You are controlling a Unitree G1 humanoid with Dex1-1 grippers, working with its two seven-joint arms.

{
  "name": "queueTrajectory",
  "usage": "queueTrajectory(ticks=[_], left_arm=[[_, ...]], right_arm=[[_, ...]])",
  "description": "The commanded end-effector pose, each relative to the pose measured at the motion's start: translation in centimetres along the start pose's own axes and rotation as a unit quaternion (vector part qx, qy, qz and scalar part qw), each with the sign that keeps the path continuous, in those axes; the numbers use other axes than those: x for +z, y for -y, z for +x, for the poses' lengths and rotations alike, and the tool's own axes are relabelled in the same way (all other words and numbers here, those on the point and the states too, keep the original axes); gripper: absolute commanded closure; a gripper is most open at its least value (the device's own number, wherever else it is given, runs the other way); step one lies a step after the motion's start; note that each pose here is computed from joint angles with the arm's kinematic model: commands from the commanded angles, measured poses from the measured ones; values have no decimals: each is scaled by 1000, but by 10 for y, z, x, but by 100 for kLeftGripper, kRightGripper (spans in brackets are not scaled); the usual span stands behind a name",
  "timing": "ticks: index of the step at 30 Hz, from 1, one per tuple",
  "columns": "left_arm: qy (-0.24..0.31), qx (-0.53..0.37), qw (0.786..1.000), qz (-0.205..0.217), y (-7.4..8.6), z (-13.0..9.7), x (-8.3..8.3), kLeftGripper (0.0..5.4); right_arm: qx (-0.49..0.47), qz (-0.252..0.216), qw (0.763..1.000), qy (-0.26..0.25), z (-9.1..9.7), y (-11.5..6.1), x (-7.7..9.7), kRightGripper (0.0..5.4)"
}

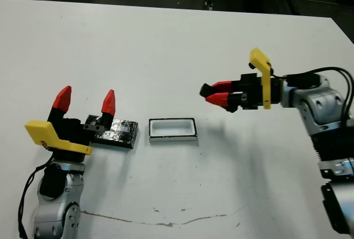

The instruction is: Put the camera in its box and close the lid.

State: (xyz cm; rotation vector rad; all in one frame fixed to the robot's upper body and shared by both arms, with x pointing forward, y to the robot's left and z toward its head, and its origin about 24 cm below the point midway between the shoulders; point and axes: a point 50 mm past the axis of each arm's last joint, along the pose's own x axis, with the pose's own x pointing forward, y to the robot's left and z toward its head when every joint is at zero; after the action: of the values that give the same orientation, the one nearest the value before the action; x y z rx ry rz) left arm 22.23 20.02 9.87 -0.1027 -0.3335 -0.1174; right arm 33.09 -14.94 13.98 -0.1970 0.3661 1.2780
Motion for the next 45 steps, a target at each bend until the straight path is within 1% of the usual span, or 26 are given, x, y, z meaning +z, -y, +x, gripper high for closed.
queueTrajectory(ticks=[1,4,7,10,13,16,24,34,37,45], left_arm=[[-11,3,1000,-1,-1,-2,-2,0],[-11,4,1000,3,-1,-2,-2,0],[-11,6,1000,1,-1,-3,-2,0],[-11,5,1000,2,-2,-3,-2,0],[-10,6,1000,6,-2,-3,-2,0],[-10,4,1000,7,-3,-3,-2,0],[-8,4,1000,9,-1,-3,-2,0],[-10,8,1000,3,-3,-4,-3,0],[-9,8,1000,13,-2,-4,-3,0],[-12,9,1000,1,-2,-4,-3,0]], right_arm=[[18,11,1000,-4,12,-4,2,374],[44,-2,999,2,25,-9,4,374],[58,2,998,2,37,-13,3,374],[64,-12,998,-6,45,-17,4,374],[79,-9,997,-5,53,-19,3,374],[82,-18,996,-16,60,-21,4,374],[105,-36,994,-23,76,-25,9,374],[108,-48,992,-39,85,-28,12,374],[108,-52,992,-45,86,-28,12,374],[114,-50,991,-47,85,-29,9,374]])
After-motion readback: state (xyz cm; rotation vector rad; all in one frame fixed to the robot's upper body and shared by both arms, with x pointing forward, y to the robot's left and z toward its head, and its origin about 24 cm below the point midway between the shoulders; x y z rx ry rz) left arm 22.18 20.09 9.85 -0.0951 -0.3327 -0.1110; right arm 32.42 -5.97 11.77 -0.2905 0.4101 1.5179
